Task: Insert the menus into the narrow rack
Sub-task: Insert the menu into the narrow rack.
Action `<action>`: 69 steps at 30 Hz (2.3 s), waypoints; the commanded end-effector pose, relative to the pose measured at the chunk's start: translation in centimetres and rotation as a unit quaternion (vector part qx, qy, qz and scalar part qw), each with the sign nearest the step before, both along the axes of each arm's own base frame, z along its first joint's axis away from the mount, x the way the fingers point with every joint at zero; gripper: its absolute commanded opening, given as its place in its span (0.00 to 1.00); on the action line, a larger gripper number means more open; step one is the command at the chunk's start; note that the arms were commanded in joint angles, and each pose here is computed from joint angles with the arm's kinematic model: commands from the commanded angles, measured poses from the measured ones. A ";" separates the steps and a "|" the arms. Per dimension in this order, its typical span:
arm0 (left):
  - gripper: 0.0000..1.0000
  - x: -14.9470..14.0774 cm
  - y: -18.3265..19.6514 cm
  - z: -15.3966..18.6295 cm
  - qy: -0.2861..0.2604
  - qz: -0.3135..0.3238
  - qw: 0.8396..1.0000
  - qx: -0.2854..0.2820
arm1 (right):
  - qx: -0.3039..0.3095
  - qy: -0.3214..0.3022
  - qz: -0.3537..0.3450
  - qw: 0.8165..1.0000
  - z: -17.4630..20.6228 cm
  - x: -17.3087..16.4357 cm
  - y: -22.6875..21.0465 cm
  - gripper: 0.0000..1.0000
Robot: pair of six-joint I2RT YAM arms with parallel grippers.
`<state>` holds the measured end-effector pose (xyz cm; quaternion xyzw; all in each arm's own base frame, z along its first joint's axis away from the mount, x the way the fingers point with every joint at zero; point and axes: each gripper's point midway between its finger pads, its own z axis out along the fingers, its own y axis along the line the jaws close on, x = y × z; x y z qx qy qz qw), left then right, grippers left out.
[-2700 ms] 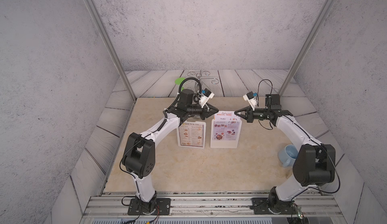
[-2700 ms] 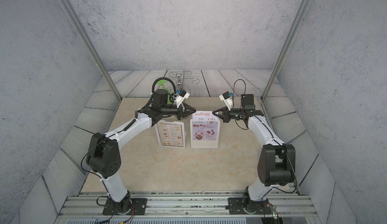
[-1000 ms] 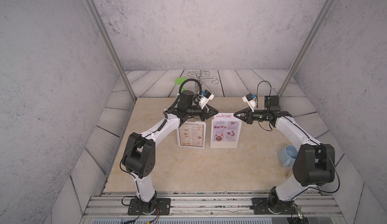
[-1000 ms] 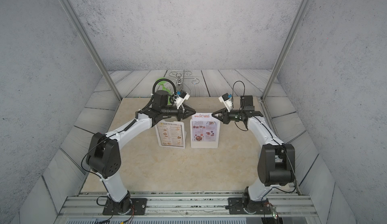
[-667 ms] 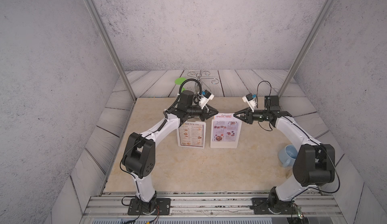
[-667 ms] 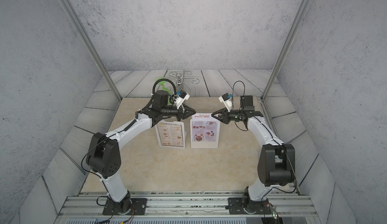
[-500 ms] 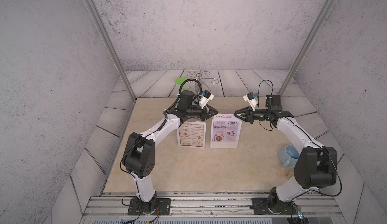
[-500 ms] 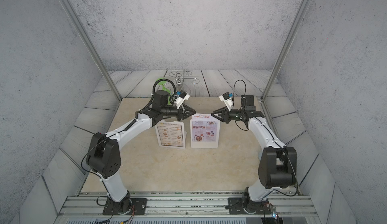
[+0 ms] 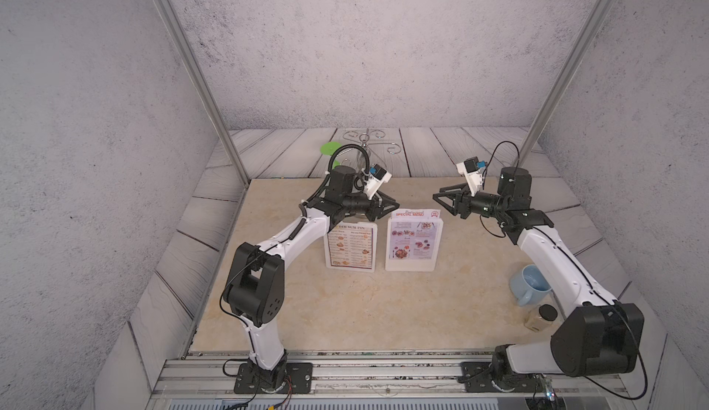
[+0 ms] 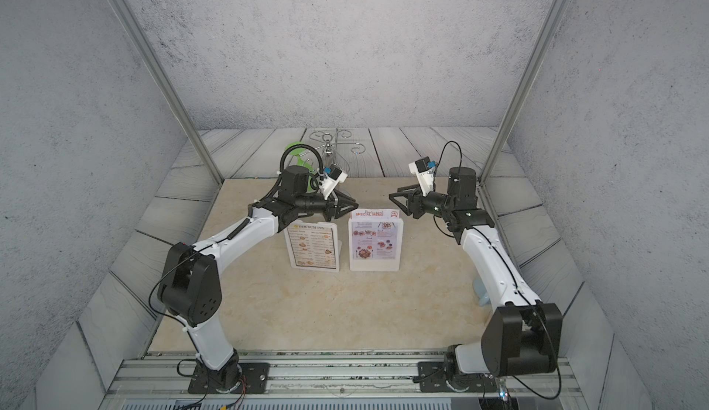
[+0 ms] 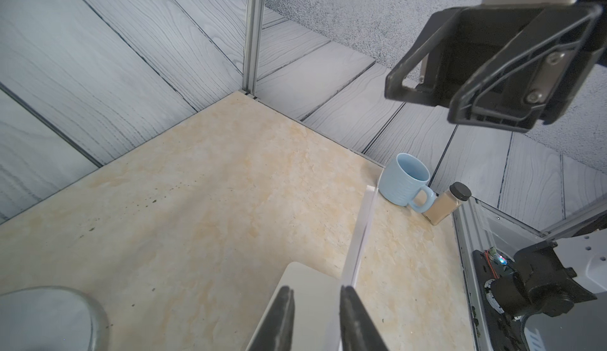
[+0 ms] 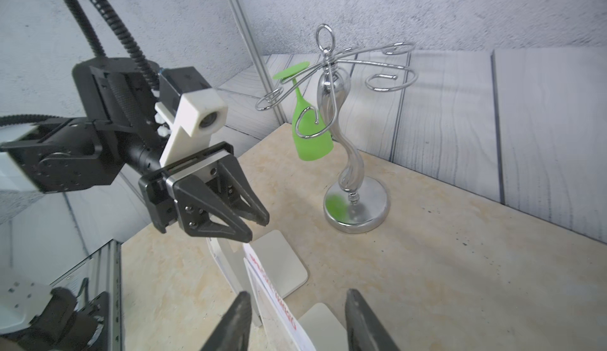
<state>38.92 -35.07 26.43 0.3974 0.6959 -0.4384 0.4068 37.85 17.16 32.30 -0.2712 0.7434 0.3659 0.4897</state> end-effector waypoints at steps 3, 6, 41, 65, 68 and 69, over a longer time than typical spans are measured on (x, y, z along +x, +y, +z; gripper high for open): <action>0.28 -0.1 0.2 2.4 -0.025 0.010 1.000 -0.013 | -0.008 -0.013 -0.058 0.998 1.3 0.2 0.6 0.47; 0.29 0.1 0.4 2.7 -0.029 0.021 0.999 -0.011 | -0.024 -0.006 -0.072 0.997 0.7 0.3 1.7 0.46; 0.39 -1.0 8.7 -1.9 0.035 0.256 0.964 0.054 | -0.075 0.060 -0.212 0.973 -5.3 1.6 5.2 0.44; 0.42 -2.2 9.4 -0.2 0.013 0.257 0.966 0.038 | -0.099 0.075 -0.218 0.968 -7.8 1.6 5.2 0.44; 0.42 -2.2 9.4 -0.2 0.012 0.257 0.966 0.039 | -0.102 0.077 -0.217 0.968 -8.0 1.5 5.2 0.44; 0.42 -2.2 9.4 -0.2 0.013 0.257 0.966 0.039 | -0.103 0.078 -0.217 0.968 -8.1 1.6 5.2 0.44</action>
